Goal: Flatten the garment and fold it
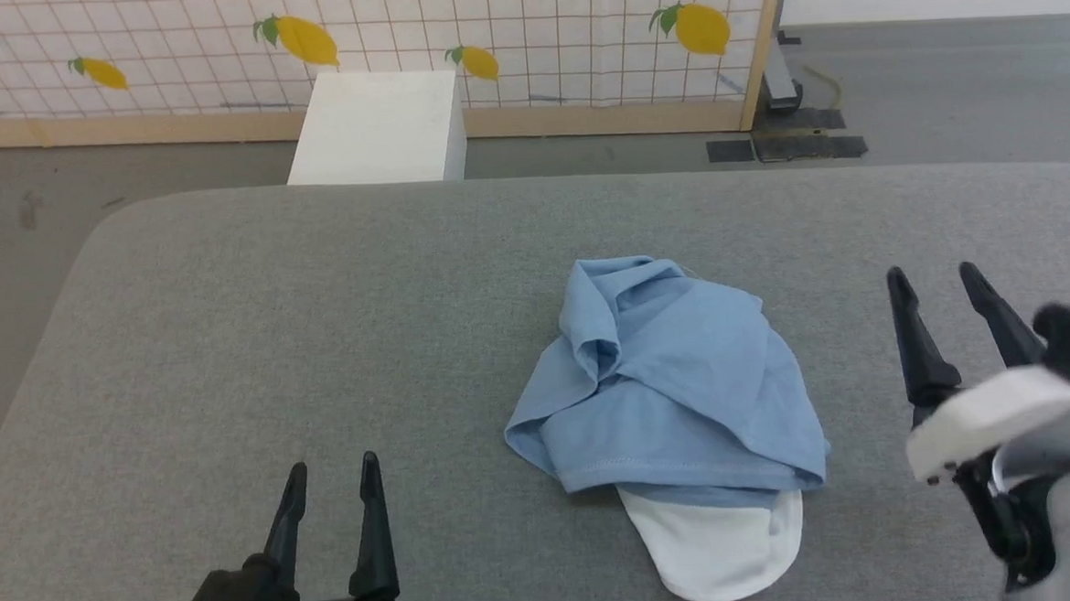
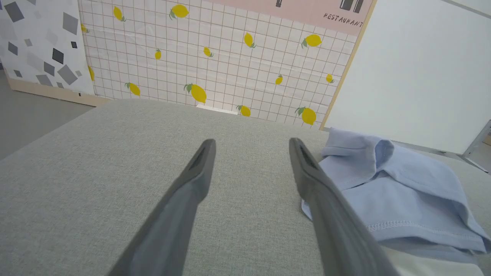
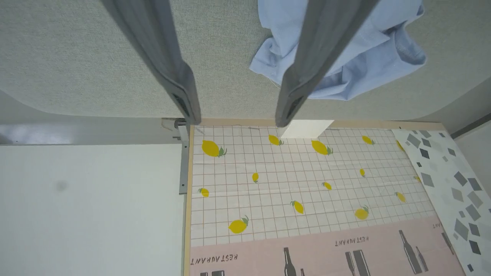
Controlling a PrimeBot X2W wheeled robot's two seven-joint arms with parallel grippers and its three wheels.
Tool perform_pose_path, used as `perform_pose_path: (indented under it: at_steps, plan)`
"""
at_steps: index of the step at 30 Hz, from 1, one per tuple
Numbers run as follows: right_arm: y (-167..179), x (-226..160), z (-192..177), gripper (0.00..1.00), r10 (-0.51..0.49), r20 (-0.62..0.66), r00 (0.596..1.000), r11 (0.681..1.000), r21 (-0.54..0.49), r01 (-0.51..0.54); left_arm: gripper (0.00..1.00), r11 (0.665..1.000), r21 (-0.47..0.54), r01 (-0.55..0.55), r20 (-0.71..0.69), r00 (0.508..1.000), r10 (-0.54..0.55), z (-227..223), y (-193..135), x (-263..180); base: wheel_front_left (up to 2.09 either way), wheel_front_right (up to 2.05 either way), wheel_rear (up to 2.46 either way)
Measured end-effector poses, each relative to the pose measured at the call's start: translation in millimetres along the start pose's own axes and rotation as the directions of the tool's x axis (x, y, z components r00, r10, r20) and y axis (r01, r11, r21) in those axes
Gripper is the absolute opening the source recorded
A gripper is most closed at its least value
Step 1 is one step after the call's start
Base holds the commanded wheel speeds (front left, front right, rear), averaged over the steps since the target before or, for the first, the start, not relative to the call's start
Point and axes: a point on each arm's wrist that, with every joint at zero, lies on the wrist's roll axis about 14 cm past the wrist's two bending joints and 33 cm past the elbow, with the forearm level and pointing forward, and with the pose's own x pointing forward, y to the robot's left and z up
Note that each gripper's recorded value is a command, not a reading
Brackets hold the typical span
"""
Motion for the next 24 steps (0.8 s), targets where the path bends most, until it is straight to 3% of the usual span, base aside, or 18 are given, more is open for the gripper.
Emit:
perform_pose_path:
  at_steps: [4, 10, 17, 20, 23, 24]
  plan:
    - [8.3, 11.5, -29.7, 1.00, 0.063, -0.229, 0.971, 0.998, -0.007, -0.067, 1.00, 1.000, -0.003, -0.008, -0.021, 1.000, 0.008, -6.6, 3.0, -0.2, 0.00, 0.00, 0.00]
    - [17.0, 12.2, -78.0, 1.00, 0.140, -0.505, 0.852, 0.984, -0.022, -0.175, 1.00, 1.000, -0.005, -0.014, -0.043, 0.999, 0.014, -14.2, 6.6, 4.1, 0.00, 0.00, 0.00]
    - [38.9, 2.4, -132.6, 1.00, 0.203, -0.682, 0.702, 0.966, 0.020, -0.260, 1.00, 0.999, -0.012, -0.034, -0.064, 0.997, 0.033, -20.5, 10.8, 2.9, 0.00, 0.00, 0.00]
    - [47.8, 2.5, -146.4, 1.00, 0.222, -0.711, 0.667, 0.958, 0.032, -0.285, 1.00, 0.999, -0.009, -0.047, -0.066, 0.997, 0.047, -21.1, 14.9, 2.8, 0.00, 0.00, 0.00]
    - [50.6, 6.2, -154.7, 1.00, 0.228, -0.716, 0.660, 0.955, 0.033, -0.294, 1.00, 0.998, -0.008, -0.058, -0.072, 0.996, 0.057, -22.7, 17.9, 2.3, 0.00, 0.00, 0.00]
    - [49.9, 8.7, -155.5, 0.58, 0.227, -0.708, 0.668, 0.957, 0.034, -0.288, 1.00, 0.998, -0.007, -0.061, -0.073, 0.996, 0.060, -23.1, 18.6, 2.0, 0.00, 0.00, 0.00]
